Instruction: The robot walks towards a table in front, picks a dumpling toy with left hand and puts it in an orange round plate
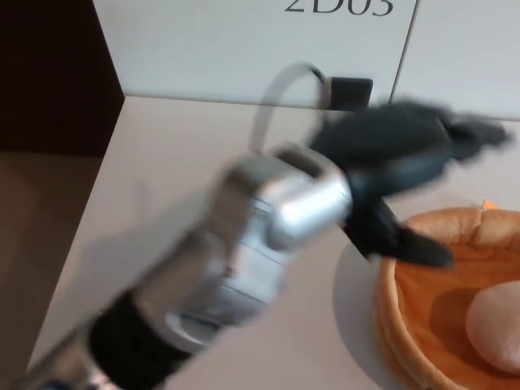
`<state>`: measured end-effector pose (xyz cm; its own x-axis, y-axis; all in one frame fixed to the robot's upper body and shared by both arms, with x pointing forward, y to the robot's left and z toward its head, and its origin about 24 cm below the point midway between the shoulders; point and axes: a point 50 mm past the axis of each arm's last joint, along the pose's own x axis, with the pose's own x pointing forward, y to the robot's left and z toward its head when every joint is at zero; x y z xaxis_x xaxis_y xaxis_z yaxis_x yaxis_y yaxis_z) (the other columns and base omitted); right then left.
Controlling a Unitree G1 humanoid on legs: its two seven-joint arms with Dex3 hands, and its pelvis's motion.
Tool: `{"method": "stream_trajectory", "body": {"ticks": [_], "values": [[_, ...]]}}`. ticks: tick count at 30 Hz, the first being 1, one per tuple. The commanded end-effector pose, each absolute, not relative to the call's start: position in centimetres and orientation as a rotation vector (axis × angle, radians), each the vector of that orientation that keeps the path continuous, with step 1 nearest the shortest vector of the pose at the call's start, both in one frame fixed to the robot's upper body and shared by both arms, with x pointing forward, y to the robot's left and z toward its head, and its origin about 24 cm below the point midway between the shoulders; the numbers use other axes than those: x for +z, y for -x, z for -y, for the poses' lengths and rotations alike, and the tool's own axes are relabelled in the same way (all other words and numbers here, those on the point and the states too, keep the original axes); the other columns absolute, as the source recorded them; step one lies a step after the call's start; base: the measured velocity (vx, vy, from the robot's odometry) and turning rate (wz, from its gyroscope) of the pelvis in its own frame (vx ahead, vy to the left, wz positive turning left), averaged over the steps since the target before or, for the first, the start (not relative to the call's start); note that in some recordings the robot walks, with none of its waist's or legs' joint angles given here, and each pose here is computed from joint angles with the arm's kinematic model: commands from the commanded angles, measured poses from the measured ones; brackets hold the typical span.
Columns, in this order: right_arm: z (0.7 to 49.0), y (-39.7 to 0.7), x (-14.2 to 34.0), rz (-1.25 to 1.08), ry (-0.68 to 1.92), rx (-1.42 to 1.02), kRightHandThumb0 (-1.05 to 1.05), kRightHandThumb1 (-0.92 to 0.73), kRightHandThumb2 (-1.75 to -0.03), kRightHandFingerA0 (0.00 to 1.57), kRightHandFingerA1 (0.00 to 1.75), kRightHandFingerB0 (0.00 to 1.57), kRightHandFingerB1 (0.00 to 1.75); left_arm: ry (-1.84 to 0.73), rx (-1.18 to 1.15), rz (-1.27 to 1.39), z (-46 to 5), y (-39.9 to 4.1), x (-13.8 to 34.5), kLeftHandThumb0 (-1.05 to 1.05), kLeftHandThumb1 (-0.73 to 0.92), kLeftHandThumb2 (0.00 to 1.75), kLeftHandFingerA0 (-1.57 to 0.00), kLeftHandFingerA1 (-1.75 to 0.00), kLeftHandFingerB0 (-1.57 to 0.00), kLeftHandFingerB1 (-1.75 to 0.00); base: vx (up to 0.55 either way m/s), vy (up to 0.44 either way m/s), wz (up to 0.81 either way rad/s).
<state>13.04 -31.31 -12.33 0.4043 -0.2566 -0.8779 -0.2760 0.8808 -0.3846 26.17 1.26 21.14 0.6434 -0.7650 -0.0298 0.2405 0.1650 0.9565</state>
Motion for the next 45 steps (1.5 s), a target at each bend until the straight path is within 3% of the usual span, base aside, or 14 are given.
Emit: {"method": "stream_trajectory", "body": {"ticks": [1,2,7,9,11,25,28,29,30,31,32,37,38,45], "values": [[31.9,-12.4,-12.3,-1.19,0.531,-0.021,-0.31,-0.53,-0.56,0.83,0.61,0.47,0.39,-1.209,-0.573,0.591,-10.6,-24.3,26.5,-1.05,0.65,1.1,0.0,0.0,0.0,-0.12,0.0,0.0,0.0],[32.0,-11.9,-12.4,-1.197,0.529,-0.024,-0.29,-0.54,-0.56,0.83,0.6,0.47,0.39,-1.237,-0.54,0.556,-12.6,-23.7,26.7,-1.05,0.66,0.68,0.0,0.0,0.0,0.0,0.0,0.0,0.0],[32.5,-11.3,-12.3,-1.216,0.543,-0.036,-0.32,-0.53,-0.56,0.8,0.6,0.46,0.39,-1.241,-0.444,0.446,-18.2,-20.9,24.6,-0.99,0.66,1.14,0.0,0.0,0.0,-0.12,0.0,0.0,0.0],[32.7,-11.3,-12.2,-1.212,0.55,-0.033,-0.33,-0.54,-0.56,0.8,0.62,0.48,0.4,-1.22,-0.403,0.359,-20.5,-19.0,22.5,-1.05,0.6,0.68,0.0,0.0,0.0,0.0,0.0,0.0,0.0],[32.6,-11.3,-12.2,-1.207,0.551,-0.032,-0.32,-0.55,-0.57,0.8,0.63,0.49,0.4,-1.216,-0.382,0.277,-22.1,-17.4,20.4,-0.83,0.56,1.09,0.0,0.0,0.0,-0.1,0.0,0.0,0.0],[32.4,-10.3,-12.6,-1.221,0.534,-0.039,-0.32,-0.52,-0.56,0.77,0.63,0.48,0.4,-1.158,-0.389,-0.65,-30.9,-1.9,5.4,-1.05,0.31,0.74,-0.05,-0.02,-0.03,-0.3,0.0,0.0,0.0],[32.5,-9.9,-12.7,-1.23,0.537,-0.038,-0.33,-0.52,-0.56,0.77,0.62,0.47,0.4,-1.216,-0.413,-0.795,-32.4,0.1,4.5,-1.05,0.28,0.68,-0.03,-0.36,-0.04,-0.41,0.0,0.0,0.0],[32.5,-9.8,-12.7,-1.232,0.528,-0.044,-0.32,-0.53,-0.56,0.78,0.62,0.47,0.4,-1.225,-0.42,-0.829,-32.8,0.5,4.4,-0.35,-0.28,0.64,-0.08,-0.58,0.0,-0.53,0.0,0.0,0.0],[32.6,-9.8,-12.7,-1.232,0.524,-0.046,-0.32,-0.53,-0.56,0.78,0.62,0.47,0.4,-1.227,-0.423,-0.839,-32.9,0.7,4.4,-0.35,-0.28,0.64,-0.08,-0.58,0.0,-0.53,0.0,0.0,0.0],[32.5,-9.8,-12.7,-1.236,0.517,-0.05,-0.32,-0.53,-0.56,0.78,0.62,0.47,0.4,-1.26,-0.425,-0.903,-33.5,1.4,4.2,-1.05,0.34,0.54,-0.1,-0.47,-0.13,-0.38,0.0,0.0,0.0],[32.4,-9.8,-12.8,-1.237,0.518,-0.047,-0.33,-0.55,-0.56,0.8,0.61,0.48,0.4,-1.284,-0.422,-0.944,-34.0,2.0,4.1,-0.31,-0.19,0.68,-0.16,-0.58,-0.09,-0.54,0.0,0.0,0.0],[32.2,-9.7,-12.9,-1.234,0.522,-0.04,-0.32,-0.55,-0.56,0.79,0.58,0.47,0.4,-1.286,-0.42,-1.02,-34.9,3.1,3.7,-0.29,-0.17,0.68,-0.19,-0.58,-0.12,-0.54,0.0,0.0,0.0],[32.3,-9.7,-12.9,-1.238,0.518,-0.041,-0.32,-0.52,-0.56,0.78,0.64,0.46,0.4,-1.28,-0.448,-1.044,-34.8,3.3,3.9,-0.93,0.24,0.62,-0.28,-0.49,-0.27,-0.34,0.0,0.0,0.0],[32.2,-9.6,-13.0,-1.246,0.495,-0.061,-0.3,-0.54,-0.56,0.78,0.64,0.47,0.39,-1.296,-0.546,-1.182,-36.0,4.5,3.1,-0.88,0.26,0.6,-0.45,-0.46,-0.45,-0.4,0.0,0.0,0.0]]}}
